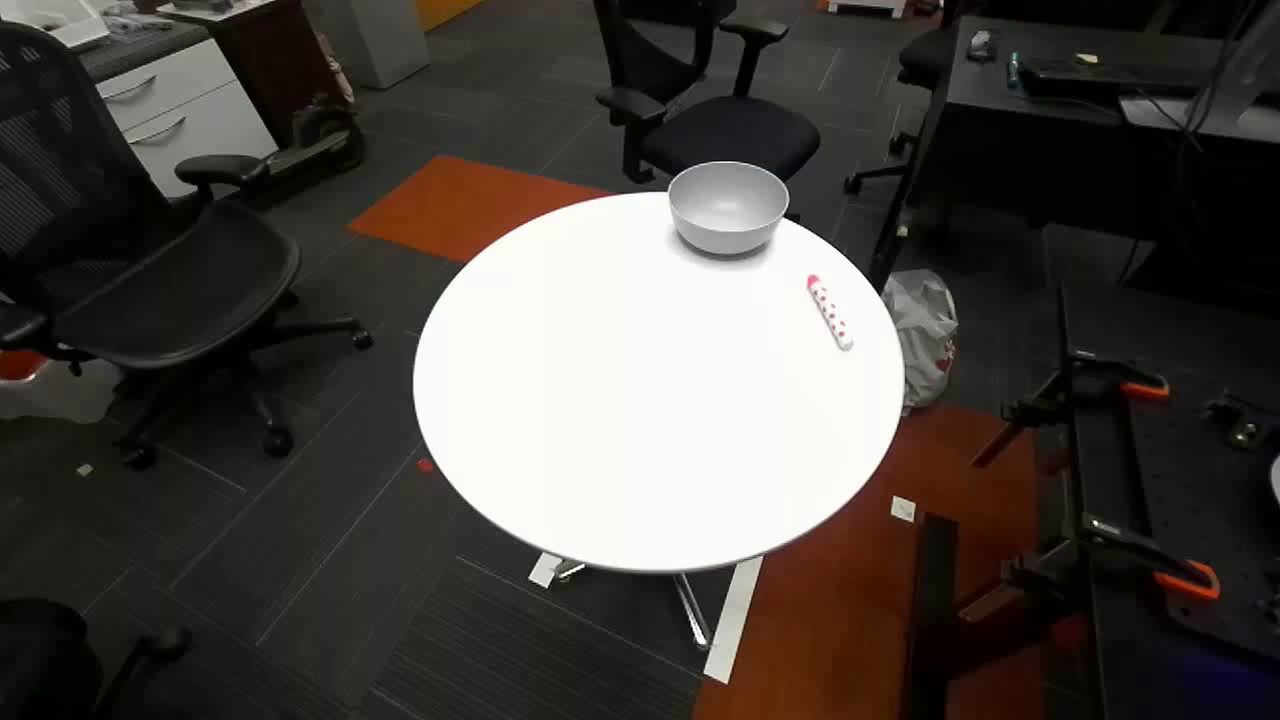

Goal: Put the marker inside the grey bowl

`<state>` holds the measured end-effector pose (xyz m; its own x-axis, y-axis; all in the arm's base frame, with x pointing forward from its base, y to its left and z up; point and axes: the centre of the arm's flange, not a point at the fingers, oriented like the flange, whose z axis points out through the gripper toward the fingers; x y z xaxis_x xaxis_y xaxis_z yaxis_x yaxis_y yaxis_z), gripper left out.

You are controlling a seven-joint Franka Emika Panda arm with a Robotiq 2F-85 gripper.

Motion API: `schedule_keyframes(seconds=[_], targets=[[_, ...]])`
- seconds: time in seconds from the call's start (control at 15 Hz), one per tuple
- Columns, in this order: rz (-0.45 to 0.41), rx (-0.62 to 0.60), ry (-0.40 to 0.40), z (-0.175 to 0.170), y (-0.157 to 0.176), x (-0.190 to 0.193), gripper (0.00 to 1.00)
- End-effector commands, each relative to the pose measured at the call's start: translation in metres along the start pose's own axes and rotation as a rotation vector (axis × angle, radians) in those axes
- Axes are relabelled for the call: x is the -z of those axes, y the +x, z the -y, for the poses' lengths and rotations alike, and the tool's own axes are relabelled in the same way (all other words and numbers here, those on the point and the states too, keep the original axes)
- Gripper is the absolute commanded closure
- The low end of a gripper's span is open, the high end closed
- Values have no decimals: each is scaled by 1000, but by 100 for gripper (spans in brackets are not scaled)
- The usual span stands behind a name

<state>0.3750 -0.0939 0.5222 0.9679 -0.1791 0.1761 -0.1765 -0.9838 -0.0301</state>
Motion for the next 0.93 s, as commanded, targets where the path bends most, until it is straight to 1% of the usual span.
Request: schedule_keyframes(seconds=[0.0, 0.33, 0.4, 0.47, 0.67, 0.87], targets=[[0, 0, 0, 0, 0, 0, 0], [0, 0, 0, 0, 0, 0, 0], [3, -9, 5, -1, 4, -5, 0], [11, -25, 13, -2, 9, -16, 0], [44, -124, 27, -5, 21, -55, 0], [48, -252, 9, -9, 33, -105, 0]])
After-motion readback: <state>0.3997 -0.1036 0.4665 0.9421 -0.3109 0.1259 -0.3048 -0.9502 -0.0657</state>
